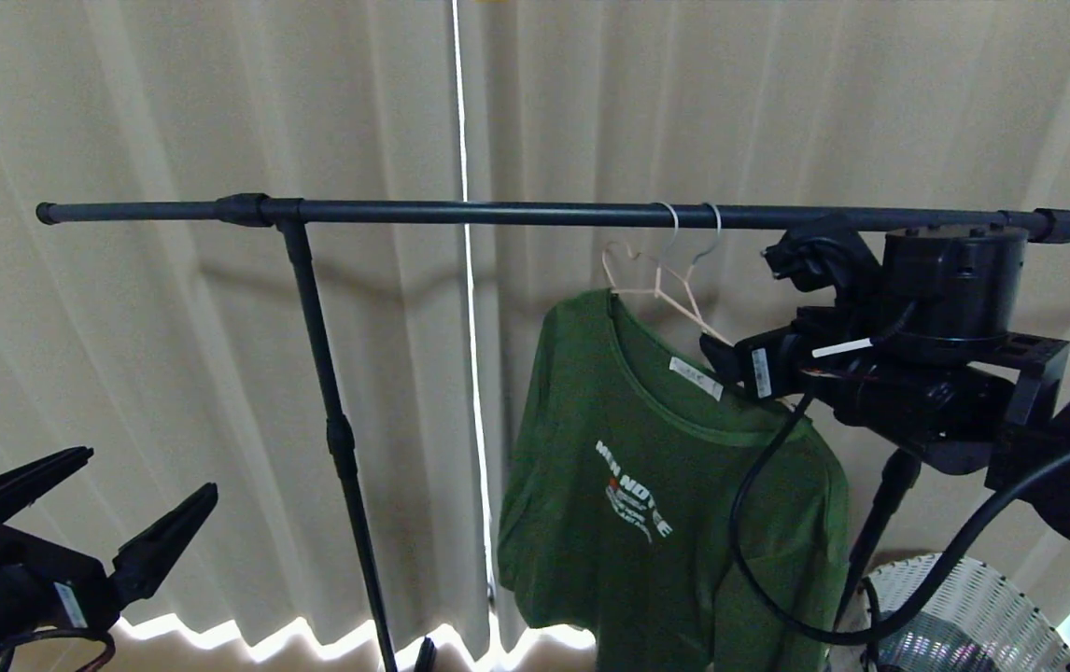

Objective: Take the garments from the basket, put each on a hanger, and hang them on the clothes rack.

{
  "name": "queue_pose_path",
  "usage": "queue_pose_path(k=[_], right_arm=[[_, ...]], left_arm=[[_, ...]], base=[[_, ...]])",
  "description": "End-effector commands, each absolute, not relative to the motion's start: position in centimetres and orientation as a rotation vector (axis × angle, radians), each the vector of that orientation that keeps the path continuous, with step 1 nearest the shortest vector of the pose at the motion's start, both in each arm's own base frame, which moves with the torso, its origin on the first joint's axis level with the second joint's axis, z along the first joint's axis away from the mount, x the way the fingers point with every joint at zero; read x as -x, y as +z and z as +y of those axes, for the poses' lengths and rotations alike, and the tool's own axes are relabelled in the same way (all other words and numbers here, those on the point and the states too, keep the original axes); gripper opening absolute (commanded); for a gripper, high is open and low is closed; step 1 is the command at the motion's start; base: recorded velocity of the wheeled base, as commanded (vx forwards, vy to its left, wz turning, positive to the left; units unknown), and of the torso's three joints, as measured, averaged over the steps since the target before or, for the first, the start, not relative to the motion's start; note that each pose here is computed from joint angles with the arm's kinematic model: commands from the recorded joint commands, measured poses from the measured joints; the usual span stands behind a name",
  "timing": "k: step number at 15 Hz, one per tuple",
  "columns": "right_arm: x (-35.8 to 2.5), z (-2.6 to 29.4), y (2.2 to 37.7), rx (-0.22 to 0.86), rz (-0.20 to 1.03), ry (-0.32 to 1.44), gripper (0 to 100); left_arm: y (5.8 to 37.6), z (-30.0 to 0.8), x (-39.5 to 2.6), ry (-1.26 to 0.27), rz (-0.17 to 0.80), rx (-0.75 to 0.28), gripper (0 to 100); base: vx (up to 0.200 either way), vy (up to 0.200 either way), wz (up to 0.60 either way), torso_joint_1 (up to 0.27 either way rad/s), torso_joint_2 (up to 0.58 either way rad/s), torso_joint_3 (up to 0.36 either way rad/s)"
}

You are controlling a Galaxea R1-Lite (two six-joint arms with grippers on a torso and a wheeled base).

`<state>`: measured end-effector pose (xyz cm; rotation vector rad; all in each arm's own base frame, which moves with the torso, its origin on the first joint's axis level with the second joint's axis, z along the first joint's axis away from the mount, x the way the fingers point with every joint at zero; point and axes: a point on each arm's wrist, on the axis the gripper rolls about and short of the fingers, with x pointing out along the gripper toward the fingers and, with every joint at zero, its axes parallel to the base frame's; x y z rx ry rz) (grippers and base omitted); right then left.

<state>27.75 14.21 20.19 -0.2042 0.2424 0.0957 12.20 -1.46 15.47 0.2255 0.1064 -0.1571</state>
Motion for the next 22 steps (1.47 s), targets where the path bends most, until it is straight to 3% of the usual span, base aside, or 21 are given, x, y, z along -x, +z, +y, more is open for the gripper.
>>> queue_pose_path(k=[1,7,14,20,22], right_arm=[[-26.8,13.7,20.7,0.191,0.231,0.128,100],[-25.7,12.6,20.4,0.157,0.162,0.134,100],[-21.0,7.0,22.1,0.108,0.079,0.075,100],[-17.0,1.0,18.4,0.167,0.236,-0.166,100],[-16.1,0.2,17.6,0.179,0.263,-0.176,100]], left_arm=[[15.4,-1.5,-12.4,-0.158,0.115,-0.226,100],[15.3,-1.5,-12.3,-0.158,0.119,-0.226,100],[15.4,-1.4,-12.1,-0.154,0.105,-0.228,100],[15.5,-1.2,-11.0,-0.145,0.069,-0.228,100],[15.6,-1.3,-11.1,-0.145,0.067,-0.228,100]], base=[[0.0,0.0,0.0,0.0,0.0,0.0],[0.0,0.0,0.0,0.0,0.0,0.0],[0.0,0.0,0.0,0.0,0.0,0.0],[0.0,0.0,0.0,0.0,0.0,0.0],[-0.1,0.0,0.0,0.004,0.0,0.001]])
